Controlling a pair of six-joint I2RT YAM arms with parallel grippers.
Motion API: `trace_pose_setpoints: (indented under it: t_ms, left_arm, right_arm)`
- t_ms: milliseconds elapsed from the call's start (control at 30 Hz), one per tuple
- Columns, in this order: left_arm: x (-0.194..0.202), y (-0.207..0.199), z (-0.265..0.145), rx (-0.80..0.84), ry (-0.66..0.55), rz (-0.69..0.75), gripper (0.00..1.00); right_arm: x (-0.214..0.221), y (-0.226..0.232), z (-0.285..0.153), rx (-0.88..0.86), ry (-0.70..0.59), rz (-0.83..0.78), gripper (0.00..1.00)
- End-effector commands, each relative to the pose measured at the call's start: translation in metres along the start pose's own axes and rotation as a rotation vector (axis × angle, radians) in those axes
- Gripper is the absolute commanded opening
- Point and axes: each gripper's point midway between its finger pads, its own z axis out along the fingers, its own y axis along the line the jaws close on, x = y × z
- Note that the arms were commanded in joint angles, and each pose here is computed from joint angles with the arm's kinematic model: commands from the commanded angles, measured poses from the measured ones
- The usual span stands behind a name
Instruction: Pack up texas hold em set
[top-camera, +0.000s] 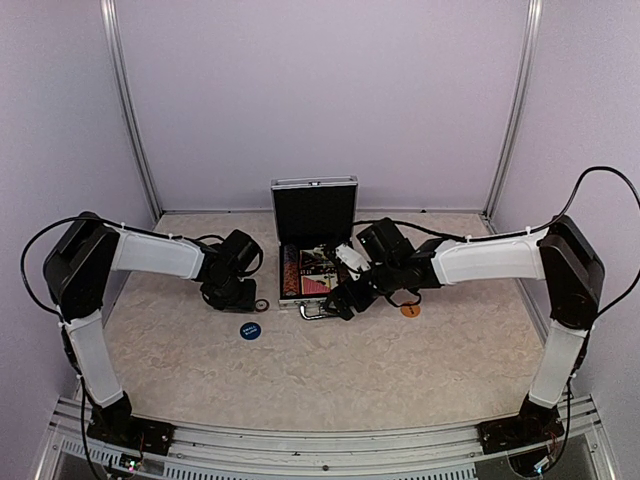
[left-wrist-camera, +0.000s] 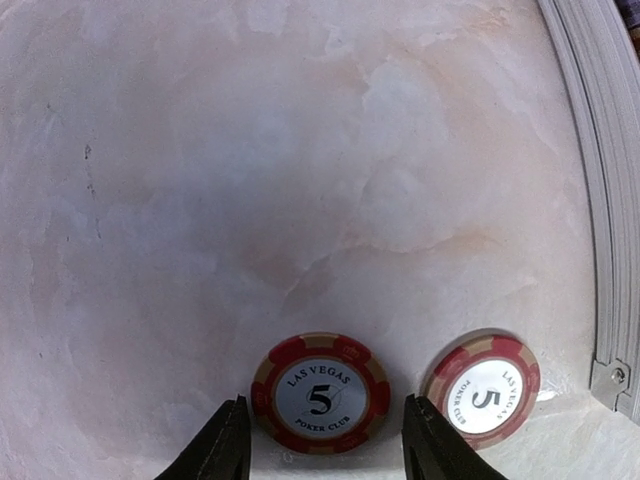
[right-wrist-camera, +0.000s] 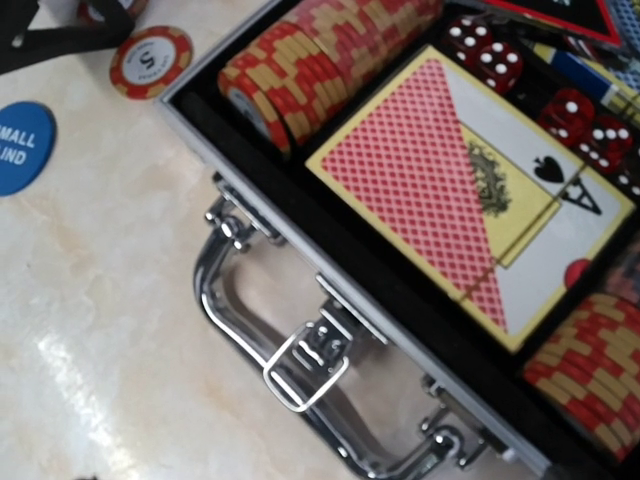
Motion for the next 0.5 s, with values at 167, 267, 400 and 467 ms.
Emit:
trace_pose_setpoints:
  t_ms: [167,267,400,467]
  left_arm:
    - [0.024,-0.002,0.010,-0.007,0.120,0.074,0.47]
    - [0.023,-0.002,0.014,-0.008,0.132,0.087,0.45]
    - [0.024,0.000,0.021,-0.001,0.155,0.086,0.45]
    - [0.025,0.002,0.024,0.003,0.167,0.086,0.48]
  right_arm:
    - [0.001,0.007,0.004,-0.014,0.007,0.000,0.96]
    - [0.002,0.009,0.004,-0.018,0.005,-0.002,0.96]
    - [0.002,0.010,0.004,-0.023,0.001,-0.003,0.96]
    - [0.003,0.010,0.004,-0.026,0.005,-0.002,0.96]
